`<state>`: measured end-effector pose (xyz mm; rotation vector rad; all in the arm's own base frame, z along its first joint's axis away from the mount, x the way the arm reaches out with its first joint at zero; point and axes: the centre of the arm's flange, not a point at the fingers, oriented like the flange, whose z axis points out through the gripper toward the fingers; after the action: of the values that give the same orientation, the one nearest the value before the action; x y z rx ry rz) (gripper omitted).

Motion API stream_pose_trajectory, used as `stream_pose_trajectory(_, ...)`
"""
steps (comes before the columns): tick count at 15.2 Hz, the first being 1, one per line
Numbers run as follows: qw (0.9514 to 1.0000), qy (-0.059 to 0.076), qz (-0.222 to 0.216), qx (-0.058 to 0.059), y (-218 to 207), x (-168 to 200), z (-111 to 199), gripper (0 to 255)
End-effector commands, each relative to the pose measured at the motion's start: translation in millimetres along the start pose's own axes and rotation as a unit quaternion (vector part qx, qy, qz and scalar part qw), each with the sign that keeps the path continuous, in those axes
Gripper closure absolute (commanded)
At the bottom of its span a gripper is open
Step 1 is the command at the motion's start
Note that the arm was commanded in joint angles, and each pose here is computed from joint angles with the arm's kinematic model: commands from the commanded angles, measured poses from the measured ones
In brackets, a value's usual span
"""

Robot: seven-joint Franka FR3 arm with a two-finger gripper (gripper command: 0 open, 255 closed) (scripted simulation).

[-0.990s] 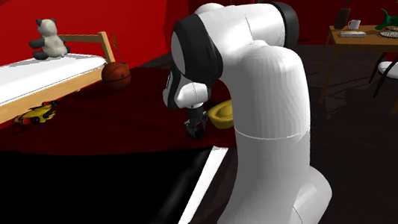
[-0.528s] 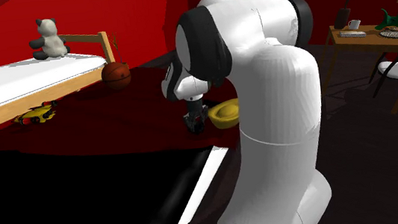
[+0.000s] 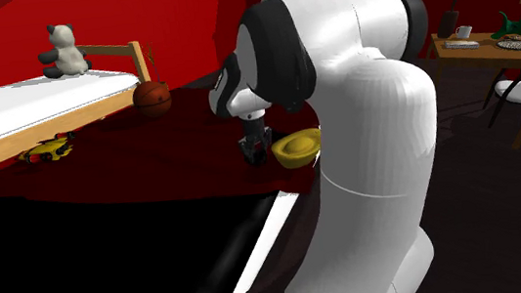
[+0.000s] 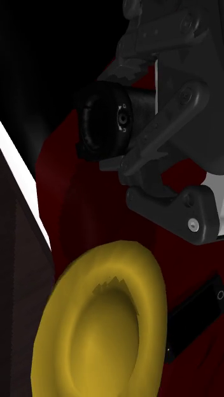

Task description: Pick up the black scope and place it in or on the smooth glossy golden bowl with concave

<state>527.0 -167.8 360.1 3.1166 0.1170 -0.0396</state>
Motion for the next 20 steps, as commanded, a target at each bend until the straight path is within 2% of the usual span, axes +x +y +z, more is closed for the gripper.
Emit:
stream_pose_trajectory(1, 1.0, 0.0, 0.0, 0.0, 0, -1, -11, 255)
stream_pose_trajectory(9, 1.0, 0.0, 0.0, 0.0, 0, -2, -49, 255)
stream_pose_trajectory(20, 1.0, 0.0, 0.0, 0.0, 145, 5, -47, 255)
